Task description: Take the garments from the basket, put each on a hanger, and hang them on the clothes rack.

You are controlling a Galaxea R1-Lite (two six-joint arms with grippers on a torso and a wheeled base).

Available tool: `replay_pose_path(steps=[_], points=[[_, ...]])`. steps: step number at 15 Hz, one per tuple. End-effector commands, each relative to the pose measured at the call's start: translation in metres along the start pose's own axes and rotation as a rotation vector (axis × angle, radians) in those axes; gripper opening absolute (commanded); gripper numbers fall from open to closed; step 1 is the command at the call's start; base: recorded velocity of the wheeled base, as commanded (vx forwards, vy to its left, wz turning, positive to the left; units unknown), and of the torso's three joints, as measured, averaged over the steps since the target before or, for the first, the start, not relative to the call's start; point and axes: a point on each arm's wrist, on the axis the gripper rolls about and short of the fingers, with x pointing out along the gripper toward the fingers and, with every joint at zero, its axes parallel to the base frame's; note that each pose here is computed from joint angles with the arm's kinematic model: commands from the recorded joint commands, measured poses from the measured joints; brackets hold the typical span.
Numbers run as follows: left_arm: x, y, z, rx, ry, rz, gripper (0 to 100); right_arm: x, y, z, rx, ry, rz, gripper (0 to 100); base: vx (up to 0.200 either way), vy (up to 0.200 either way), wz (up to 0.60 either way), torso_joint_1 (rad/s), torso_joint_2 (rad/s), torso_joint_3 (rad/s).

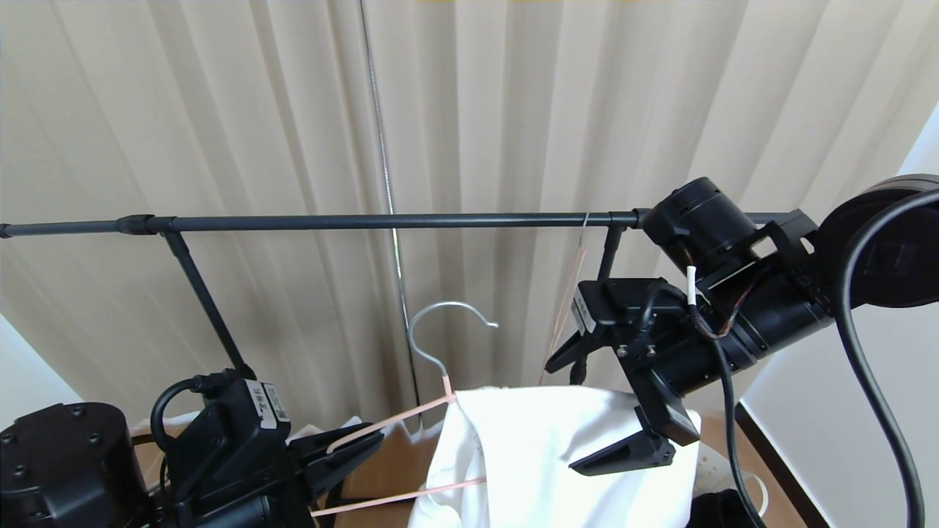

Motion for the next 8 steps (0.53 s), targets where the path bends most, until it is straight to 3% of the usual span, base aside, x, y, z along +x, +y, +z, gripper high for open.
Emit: replay_pose_path(steps=[1,3,4,8], points=[[0.0001,0.0,0.0,0.0,0.0,0.0,0,0.0018,0.0022,0.0026,-0.005,-0.002,0.007,100,0.0,0.0,0.0,0.0,0.0,0.0],[0.0003,0.0001,0.0003,-0.001,-0.002,0.0,0,0.0023,0.0032,0.0049,-0.007,-0.005,0.009,100,0.0,0.0,0.0,0.0,0.0,0.0],[0.0003,0.0001,0.0003,-0.001,-0.002,0.0,0,0.0028,0.0031,0.0053,-0.007,-0.005,0.01,0,0.0,0.0,0.0,0.0,0.0,0.0],[0.001,0.0007,0.0017,-0.003,-0.007,0.003,0,0.0028,0.0039,0.0061,-0.002,-0.006,0.011,0,0.0,0.0,0.0,0.0,0.0,0.0]])
